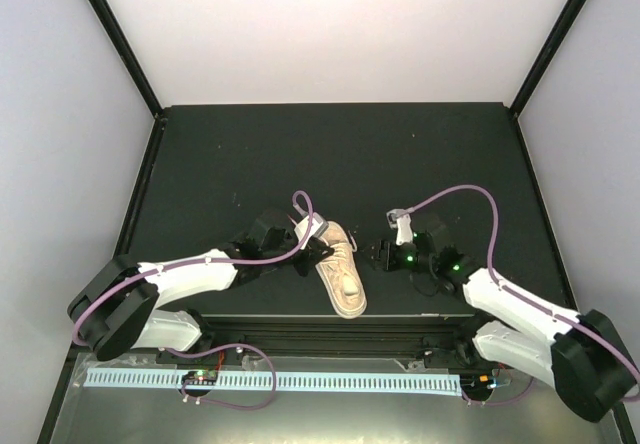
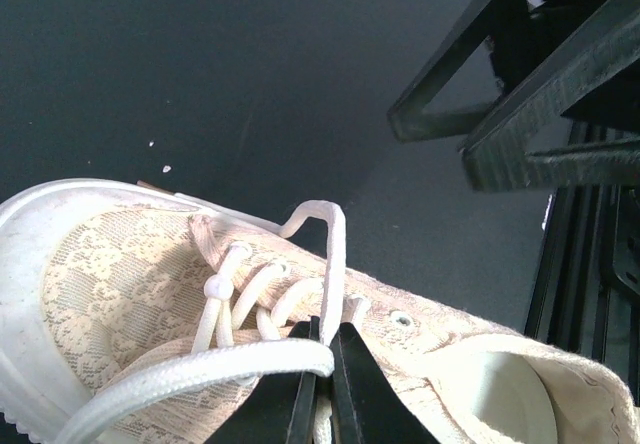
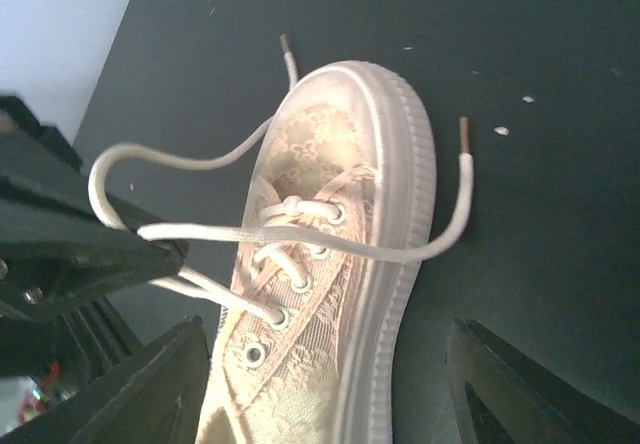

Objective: Tie the shoes

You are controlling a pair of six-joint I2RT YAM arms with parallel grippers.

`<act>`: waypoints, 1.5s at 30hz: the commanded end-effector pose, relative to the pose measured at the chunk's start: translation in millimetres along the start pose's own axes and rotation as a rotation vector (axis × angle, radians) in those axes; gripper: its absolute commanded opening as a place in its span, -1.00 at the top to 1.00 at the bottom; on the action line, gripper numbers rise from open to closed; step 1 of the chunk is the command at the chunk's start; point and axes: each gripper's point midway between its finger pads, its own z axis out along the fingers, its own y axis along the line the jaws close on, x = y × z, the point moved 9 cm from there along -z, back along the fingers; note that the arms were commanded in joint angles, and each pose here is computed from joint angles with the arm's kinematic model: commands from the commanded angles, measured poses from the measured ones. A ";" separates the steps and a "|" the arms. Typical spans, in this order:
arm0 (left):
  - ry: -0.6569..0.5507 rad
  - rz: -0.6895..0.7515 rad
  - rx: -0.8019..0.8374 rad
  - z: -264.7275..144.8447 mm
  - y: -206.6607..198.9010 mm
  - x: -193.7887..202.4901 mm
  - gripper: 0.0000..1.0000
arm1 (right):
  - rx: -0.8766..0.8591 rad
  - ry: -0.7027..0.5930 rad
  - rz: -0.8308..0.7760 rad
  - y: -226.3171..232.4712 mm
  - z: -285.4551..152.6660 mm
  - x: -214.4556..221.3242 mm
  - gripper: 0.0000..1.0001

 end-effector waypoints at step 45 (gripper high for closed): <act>-0.076 0.033 0.017 0.3 -1.8 -16.4 0.97 | -0.269 0.419 -0.237 95.2 12.5 59.9 0.45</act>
